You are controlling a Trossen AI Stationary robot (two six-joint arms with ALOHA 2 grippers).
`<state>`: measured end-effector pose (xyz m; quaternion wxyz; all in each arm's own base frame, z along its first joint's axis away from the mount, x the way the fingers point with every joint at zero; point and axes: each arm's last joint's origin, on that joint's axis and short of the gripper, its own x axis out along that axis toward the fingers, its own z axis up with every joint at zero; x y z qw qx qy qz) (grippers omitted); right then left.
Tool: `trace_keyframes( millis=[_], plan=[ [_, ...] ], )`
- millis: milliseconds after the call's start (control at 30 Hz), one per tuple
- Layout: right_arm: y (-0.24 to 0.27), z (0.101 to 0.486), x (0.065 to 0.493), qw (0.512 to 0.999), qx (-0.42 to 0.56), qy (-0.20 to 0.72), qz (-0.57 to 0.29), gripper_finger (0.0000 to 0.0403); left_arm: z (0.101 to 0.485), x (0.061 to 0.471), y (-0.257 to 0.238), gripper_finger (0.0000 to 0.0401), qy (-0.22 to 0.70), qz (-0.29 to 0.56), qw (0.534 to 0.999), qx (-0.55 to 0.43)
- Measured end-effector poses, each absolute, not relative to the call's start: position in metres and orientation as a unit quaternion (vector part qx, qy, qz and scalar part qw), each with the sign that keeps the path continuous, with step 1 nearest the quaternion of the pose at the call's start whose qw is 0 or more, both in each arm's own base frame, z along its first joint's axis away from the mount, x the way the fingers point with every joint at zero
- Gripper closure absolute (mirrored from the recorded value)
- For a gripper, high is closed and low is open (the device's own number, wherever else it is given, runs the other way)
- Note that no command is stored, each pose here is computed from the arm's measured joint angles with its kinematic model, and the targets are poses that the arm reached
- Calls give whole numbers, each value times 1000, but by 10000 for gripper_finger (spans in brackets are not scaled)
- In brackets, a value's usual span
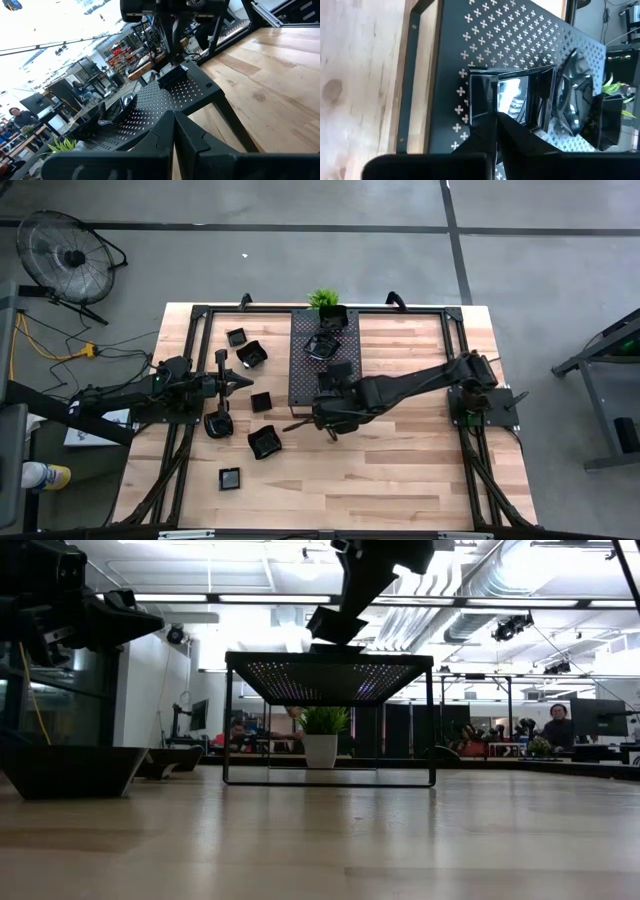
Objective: Pick & Place Mini shaped plates
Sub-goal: Stack the square plate on top of the square plate on the shelf
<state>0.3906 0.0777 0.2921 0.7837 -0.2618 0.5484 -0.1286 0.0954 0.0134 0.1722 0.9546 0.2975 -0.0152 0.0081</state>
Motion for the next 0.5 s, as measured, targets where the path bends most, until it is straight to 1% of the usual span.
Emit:
trace_keyframes(
  millis=[500],
  plan=[
    [79,279,399,783,-254,553,-132,392,172,95,13,400,-15,8,955,297]
  ],
)
